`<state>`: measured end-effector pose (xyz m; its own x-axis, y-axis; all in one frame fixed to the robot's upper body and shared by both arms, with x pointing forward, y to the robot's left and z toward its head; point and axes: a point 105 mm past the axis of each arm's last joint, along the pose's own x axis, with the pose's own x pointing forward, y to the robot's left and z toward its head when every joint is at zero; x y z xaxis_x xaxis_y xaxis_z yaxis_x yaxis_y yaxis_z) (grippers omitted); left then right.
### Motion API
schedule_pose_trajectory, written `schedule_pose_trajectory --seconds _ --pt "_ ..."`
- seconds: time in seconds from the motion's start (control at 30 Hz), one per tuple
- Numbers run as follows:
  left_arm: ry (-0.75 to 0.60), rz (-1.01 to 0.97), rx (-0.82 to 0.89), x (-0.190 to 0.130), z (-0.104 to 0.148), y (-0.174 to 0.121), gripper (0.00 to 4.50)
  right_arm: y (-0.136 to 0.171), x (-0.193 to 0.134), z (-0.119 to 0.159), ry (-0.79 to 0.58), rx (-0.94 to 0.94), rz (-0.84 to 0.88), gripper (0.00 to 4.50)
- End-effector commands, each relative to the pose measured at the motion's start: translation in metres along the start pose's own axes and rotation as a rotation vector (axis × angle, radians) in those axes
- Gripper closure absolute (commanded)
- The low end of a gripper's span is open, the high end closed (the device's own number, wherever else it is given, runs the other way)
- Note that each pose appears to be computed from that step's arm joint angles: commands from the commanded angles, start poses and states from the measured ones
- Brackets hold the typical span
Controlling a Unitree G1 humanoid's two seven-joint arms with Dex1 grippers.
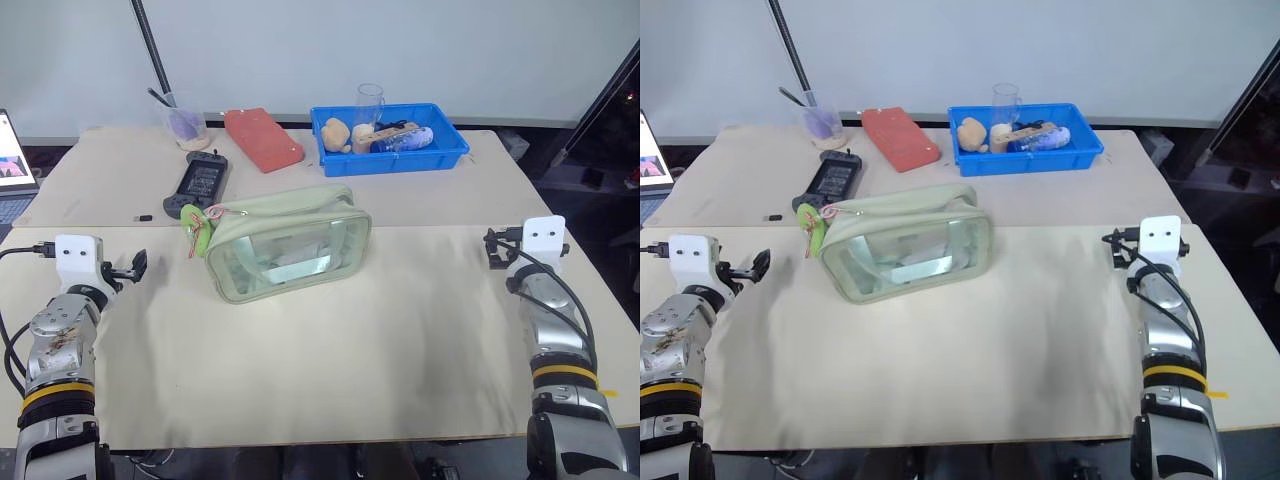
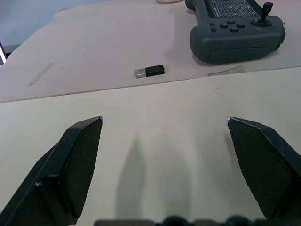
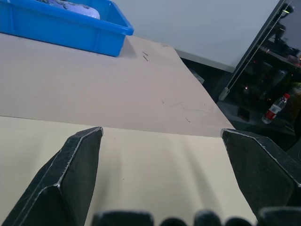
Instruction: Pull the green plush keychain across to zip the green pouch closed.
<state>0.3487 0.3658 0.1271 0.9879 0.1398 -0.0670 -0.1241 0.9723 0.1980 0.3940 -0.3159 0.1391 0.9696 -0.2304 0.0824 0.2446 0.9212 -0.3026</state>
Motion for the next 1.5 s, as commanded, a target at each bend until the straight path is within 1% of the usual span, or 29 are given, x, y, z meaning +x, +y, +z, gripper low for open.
schedule_pose_trajectory --seconds 0.03,0.1,0.13,0.2,0.23,0.27,0.33,0.37,0.4,0.47,0.5,0.53,0.6,0.67,0.73,0.83,0.9,0.97,1.07,1.13,1.17,1.2,1.27,1.3,1.33,1.4,1.5 --pt "-0.047 0.021 -0.001 0.0 0.014 0.007 0.0 -0.015 0.003 0.022 -0.072 0.0 -0.039 0.04" --pt "-0.044 0.024 -0.005 -0.001 0.014 0.01 0.0 -0.016 0.004 0.025 -0.078 -0.005 -0.037 0.04" --pt "-0.063 0.007 -0.016 -0.003 0.022 0.013 0.0 -0.017 0.006 0.031 -0.088 -0.013 -0.02 0.04" --pt "-0.126 -0.031 -0.028 -0.006 0.05 0.02 0.0 -0.017 0.008 0.046 -0.113 -0.016 0.036 0.04" --pt "-0.146 -0.046 -0.026 -0.008 0.059 0.022 0.0 -0.016 0.008 0.051 -0.121 -0.011 0.059 0.04" --pt "-0.169 -0.094 0.001 -0.011 0.078 0.021 0.0 -0.012 0.008 0.064 -0.142 -0.017 0.132 0.04" --pt "-0.21 -0.23 0.06 -0.019 0.115 0.011 0.0 -0.001 0.004 0.089 -0.185 -0.037 0.29 0.04" --pt "-0.221 -0.313 0.085 -0.024 0.134 0.0 0.0 0.005 -0.001 0.102 -0.205 -0.05 0.37 0.04" --pt "-0.222 -0.363 0.097 -0.027 0.143 -0.007 0.0 0.008 -0.004 0.109 -0.213 -0.056 0.416 0.04" --pt "-0.236 -0.562 0.167 -0.039 0.178 -0.043 0.0 0.025 -0.019 0.137 -0.254 -0.066 0.597 0.04" --pt "-0.234 -0.623 0.19 -0.044 0.188 -0.055 0.0 0.032 -0.026 0.145 -0.264 -0.073 0.663 0.04" --pt "-0.233 -0.723 0.245 -0.052 0.197 -0.076 0.0 0.043 -0.038 0.157 -0.272 -0.067 0.76 0.04" --pt "-0.232 -0.87 0.333 -0.062 0.208 -0.111 0.0 0.061 -0.061 0.172 -0.279 -0.044 0.919 0.04" --pt "-0.238 -0.985 0.408 -0.07 0.213 -0.145 0.0 0.077 -0.079 0.185 -0.289 -0.012 1.016 0.04" --pt "-0.245 -1.045 0.458 -0.07 0.214 -0.173 0.0 0.093 -0.096 0.196 -0.307 0.01 1.086 0.04" --pt "-0.221 -1.126 0.538 -0.072 0.201 -0.199 0.0 0.108 -0.116 0.205 -0.323 0.011 1.146 0.04" --pt "-0.183 -1.16 0.599 -0.072 0.186 -0.209 0.0 0.113 -0.124 0.209 -0.333 -0.002 1.143 0.04" --pt "-0.154 -1.158 0.647 -0.066 0.173 -0.211 0.0 0.114 -0.127 0.212 -0.335 -0.019 1.122 0.04" --pt "-0.162 -1.137 0.711 -0.057 0.166 -0.216 0.0 0.118 -0.137 0.22 -0.347 -0.036 1.14 0.04" --pt "-0.182 -1.133 0.737 -0.054 0.167 -0.22 0.0 0.119 -0.142 0.223 -0.354 -0.042 1.144 0.04" --pt "-0.189 -1.14 0.743 -0.054 0.167 -0.221 0.5 0.12 -0.142 0.225 -0.355 -0.042 1.138 0.0" --pt "-0.194 -1.145 0.747 -0.054 0.168 -0.222 0.76 0.12 -0.142 0.225 -0.354 -0.041 1.134 0.0" --pt "-0.198 -1.153 0.779 -0.053 0.165 -0.222 1.6 0.12 -0.14 0.221 -0.343 -0.09 1.107 0.0" --pt "-0.192 -1.151 0.803 -0.051 0.161 -0.222 1.78 0.12 -0.14 0.22 -0.338 -0.103 1.104 0.0" --pt "-0.184 -1.15 0.819 -0.05 0.158 -0.221 2.27 0.121 -0.139 0.219 -0.334 -0.103 1.104 0.0" --pt "-0.175 -1.148 0.839 -0.047 0.155 -0.219 3.09 0.121 -0.139 0.217 -0.328 -0.104 1.107 0.0" --pt "-0.187 -1.135 0.85 -0.044 0.156 -0.216 4.42 0.119 -0.137 0.215 -0.324 -0.112 1.103 0.0"
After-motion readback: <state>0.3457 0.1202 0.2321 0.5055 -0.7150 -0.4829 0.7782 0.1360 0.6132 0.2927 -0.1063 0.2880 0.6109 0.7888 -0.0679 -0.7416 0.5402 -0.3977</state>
